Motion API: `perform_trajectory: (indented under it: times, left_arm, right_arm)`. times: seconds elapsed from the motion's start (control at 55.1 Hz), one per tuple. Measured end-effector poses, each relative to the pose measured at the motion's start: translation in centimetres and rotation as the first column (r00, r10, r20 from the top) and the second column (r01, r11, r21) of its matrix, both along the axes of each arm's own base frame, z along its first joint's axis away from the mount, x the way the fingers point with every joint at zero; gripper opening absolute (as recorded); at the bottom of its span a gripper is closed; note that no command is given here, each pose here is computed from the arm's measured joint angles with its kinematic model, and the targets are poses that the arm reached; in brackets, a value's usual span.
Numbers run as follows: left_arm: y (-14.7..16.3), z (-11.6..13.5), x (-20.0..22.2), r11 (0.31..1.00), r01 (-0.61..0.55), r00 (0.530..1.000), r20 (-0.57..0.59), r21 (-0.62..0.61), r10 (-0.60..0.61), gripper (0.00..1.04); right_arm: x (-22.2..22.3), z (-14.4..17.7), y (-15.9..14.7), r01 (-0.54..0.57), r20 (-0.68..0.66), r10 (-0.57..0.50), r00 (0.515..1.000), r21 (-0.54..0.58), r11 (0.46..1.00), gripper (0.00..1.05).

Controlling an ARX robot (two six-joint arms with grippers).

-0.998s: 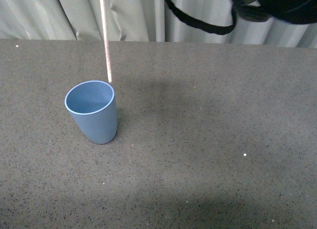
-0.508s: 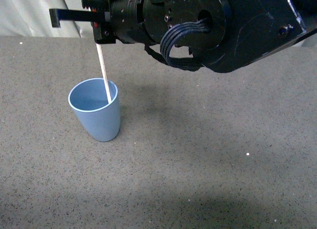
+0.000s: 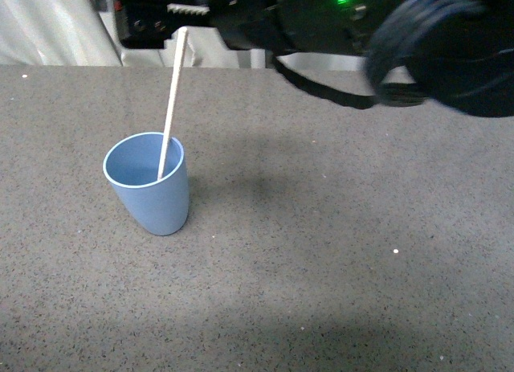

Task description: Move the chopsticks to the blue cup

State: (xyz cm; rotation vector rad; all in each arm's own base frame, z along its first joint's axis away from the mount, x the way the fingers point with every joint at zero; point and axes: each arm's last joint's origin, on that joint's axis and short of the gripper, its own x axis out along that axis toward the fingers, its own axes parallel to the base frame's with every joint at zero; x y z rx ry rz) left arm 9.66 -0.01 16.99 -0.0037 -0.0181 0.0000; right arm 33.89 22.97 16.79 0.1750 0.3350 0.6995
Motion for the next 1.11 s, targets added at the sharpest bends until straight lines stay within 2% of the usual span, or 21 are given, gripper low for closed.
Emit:
perform_trajectory:
  times: [0.091,0.272,0.399,0.599,0.635,0.726,0.798,0.871,1.107]
  left_arm:
    - [0.0,0.0,0.0,1.000,0.000,1.000,0.000,0.000,0.000,0.98]
    - [0.0,0.0,0.0,1.000,0.000,1.000,0.000,0.000,0.000,0.98]
    - [0.0,0.0,0.0,1.000,0.000,1.000,0.000,0.000,0.000,0.98]
    - [0.0,0.0,0.0,1.000,0.000,1.000,0.000,0.000,0.000,0.98]
    - [0.0,0.0,0.0,1.000,0.000,1.000,0.000,0.000,0.000,0.98]
    - [0.0,0.0,0.0,1.000,0.000,1.000,0.000,0.000,0.000,0.98]
    - [0.0,0.0,0.0,1.000,0.000,1.000,0.000,0.000,0.000,0.98]
    - [0.0,0.0,0.0,1.000,0.001,1.000,0.000,0.000,-0.001,0.98]
    - [0.0,0.0,0.0,1.000,0.001,1.000,0.000,0.000,-0.001,0.98]
  right_arm:
    - [-0.5,0.6,-2.4,0.138,-0.002,-0.138,0.990,-0.026,0.990,0.97]
    - [-2.3,0.8,-8.3,0.350,0.015,-0.350,0.937,-0.079,0.933,0.95]
    - [-4.6,0.8,-12.6,0.488,0.052,-0.486,0.872,-0.157,0.859,0.95]
    - [-8.9,1.6,-16.9,0.597,0.144,-0.580,0.802,-0.189,0.780,0.95]
    - [-9.5,1.6,-17.4,0.613,0.178,-0.588,0.789,-0.175,0.770,0.92]
    - [-11.7,1.8,-18.9,0.646,0.310,-0.600,0.738,-0.063,0.761,0.77]
    - [-12.9,1.9,-19.6,0.655,0.344,-0.607,0.717,-0.035,0.755,0.64]
    - [-14.2,1.4,-20.3,0.653,0.349,-0.601,0.719,-0.043,0.756,0.48]
    - [-16.5,0.7,-21.4,0.652,0.348,-0.598,0.722,-0.052,0.756,0.09]
